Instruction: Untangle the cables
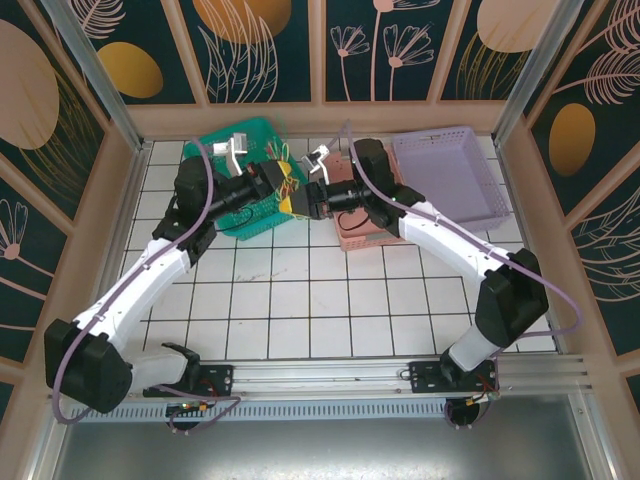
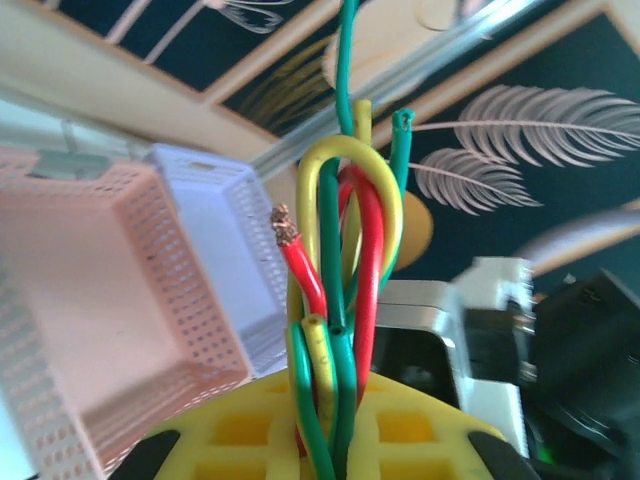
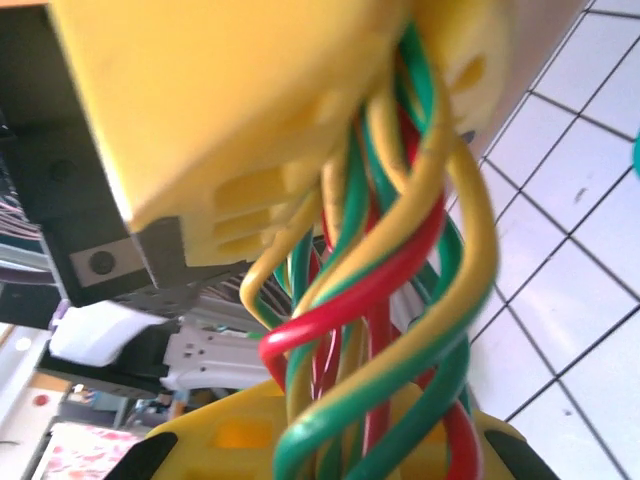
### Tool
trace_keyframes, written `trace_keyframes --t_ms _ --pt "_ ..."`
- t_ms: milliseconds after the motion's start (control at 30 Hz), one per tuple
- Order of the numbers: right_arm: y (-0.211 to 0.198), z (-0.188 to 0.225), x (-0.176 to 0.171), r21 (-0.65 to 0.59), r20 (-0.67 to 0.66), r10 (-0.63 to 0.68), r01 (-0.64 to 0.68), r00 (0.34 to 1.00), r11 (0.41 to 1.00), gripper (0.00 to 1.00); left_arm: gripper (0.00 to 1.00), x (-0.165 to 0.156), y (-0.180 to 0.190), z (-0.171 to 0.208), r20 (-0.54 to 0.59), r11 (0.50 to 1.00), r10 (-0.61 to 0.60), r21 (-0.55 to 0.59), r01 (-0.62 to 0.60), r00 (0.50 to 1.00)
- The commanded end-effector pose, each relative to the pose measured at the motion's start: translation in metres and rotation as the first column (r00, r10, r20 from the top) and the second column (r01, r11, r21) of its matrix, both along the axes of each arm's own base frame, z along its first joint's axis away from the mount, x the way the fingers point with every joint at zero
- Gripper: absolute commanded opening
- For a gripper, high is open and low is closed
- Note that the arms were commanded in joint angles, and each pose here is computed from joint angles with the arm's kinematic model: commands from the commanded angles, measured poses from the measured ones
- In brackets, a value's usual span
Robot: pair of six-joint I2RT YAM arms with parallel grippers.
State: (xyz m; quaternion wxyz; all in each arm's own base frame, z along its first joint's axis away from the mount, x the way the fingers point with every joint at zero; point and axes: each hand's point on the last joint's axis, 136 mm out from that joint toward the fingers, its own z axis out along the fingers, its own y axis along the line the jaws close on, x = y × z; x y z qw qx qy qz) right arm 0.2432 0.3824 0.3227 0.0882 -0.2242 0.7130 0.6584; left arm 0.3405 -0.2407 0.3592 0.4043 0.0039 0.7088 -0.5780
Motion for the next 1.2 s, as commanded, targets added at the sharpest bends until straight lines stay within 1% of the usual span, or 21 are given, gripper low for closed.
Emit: trace_keyframes --t_ms 0,67,100,133,200,267,333,400,500,600,767,867,933,1000,1067,1133,1167 --pt "-0.01 -0.024 -0.051 -0.038 -0.329 0.201 -0.226 0.923 0.973 0.0 0.0 -0.036 0.024 0.137 0.555 0.972 0.036 -0.214 0.101 0.831" --pt "-0.012 -0.033 -0.044 -0.081 -0.348 0.151 -0.19 0.925 0.978 0.0 0.0 -0.03 0.019 0.131 0.533 0.968 0.004 -0.214 0.13 0.846" --pt "-0.014 -0.035 -0.037 -0.115 -0.323 0.11 -0.155 0.94 0.981 0.0 0.0 -0.026 0.018 0.127 0.514 0.969 0.003 -0.213 0.124 0.858" --pt "-0.018 -0.035 -0.027 -0.155 -0.262 0.059 -0.102 0.963 0.983 0.0 0.0 -0.021 0.017 0.119 0.485 0.973 0.004 -0.205 0.109 0.875" --pt "-0.026 -0.024 -0.01 -0.19 -0.138 -0.008 -0.018 0.99 0.982 0.18 0.0 -0.017 0.013 0.106 0.438 0.98 -0.018 -0.169 0.103 0.899" --pt "-0.038 -0.002 0.01 -0.177 -0.021 -0.096 0.09 0.995 0.98 0.4 0.0 -0.016 0.007 0.09 0.382 0.987 -0.062 -0.116 0.115 0.922" --pt "-0.052 0.022 0.025 -0.144 0.084 -0.169 0.18 0.982 0.973 0.53 0.0 -0.02 0.0 0.075 0.335 0.99 -0.107 -0.055 0.133 0.936" --pt "-0.07 0.043 0.042 -0.099 0.143 -0.232 0.248 0.962 0.964 0.62 0.0 -0.023 -0.004 0.06 0.296 0.988 -0.146 0.001 0.153 0.944" --pt "-0.082 0.06 0.057 -0.058 0.18 -0.248 0.262 0.952 0.963 0.66 0.0 -0.025 -0.005 0.044 0.251 0.986 -0.166 0.056 0.157 0.954" --pt "-0.07 0.061 0.055 -0.053 0.169 -0.175 0.186 0.97 0.981 0.67 0.0 -0.023 -0.005 0.041 0.234 0.987 -0.161 0.057 0.152 0.959" --pt "-0.029 0.052 0.032 -0.067 0.161 -0.06 0.071 0.985 0.995 0.67 0.0 -0.01 -0.004 0.04 0.218 0.991 -0.126 0.071 0.113 0.968" --pt "-0.019 0.041 0.027 -0.081 0.148 -0.056 0.069 0.987 0.994 0.65 0.0 -0.005 -0.006 0.036 0.194 0.99 -0.124 0.088 0.108 0.973" --pt "-0.013 0.037 0.026 -0.079 0.137 -0.052 0.063 0.989 0.995 0.61 0.0 -0.003 -0.005 0.035 0.185 0.991 -0.119 0.083 0.105 0.976" --pt "-0.007 0.029 0.028 -0.105 0.132 -0.052 0.066 0.99 0.992 0.55 0.0 -0.004 -0.006 0.035 0.181 0.991 -0.124 0.076 0.112 0.976" --pt "-0.004 0.026 0.031 -0.113 0.124 -0.061 0.075 0.99 0.991 0.37 0.0 -0.004 -0.006 0.036 0.18 0.991 -0.123 0.074 0.111 0.976" --pt "-0.005 0.024 0.036 -0.111 0.1 -0.088 0.099 0.991 0.989 0.14 0.0 -0.001 -0.004 0.035 0.18 0.992 -0.106 0.085 0.092 0.978" --pt "-0.006 0.022 0.038 -0.112 0.086 -0.102 0.112 0.991 0.987 0.06 0.0 0.0 -0.003 0.036 0.184 0.993 -0.096 0.089 0.08 0.978"
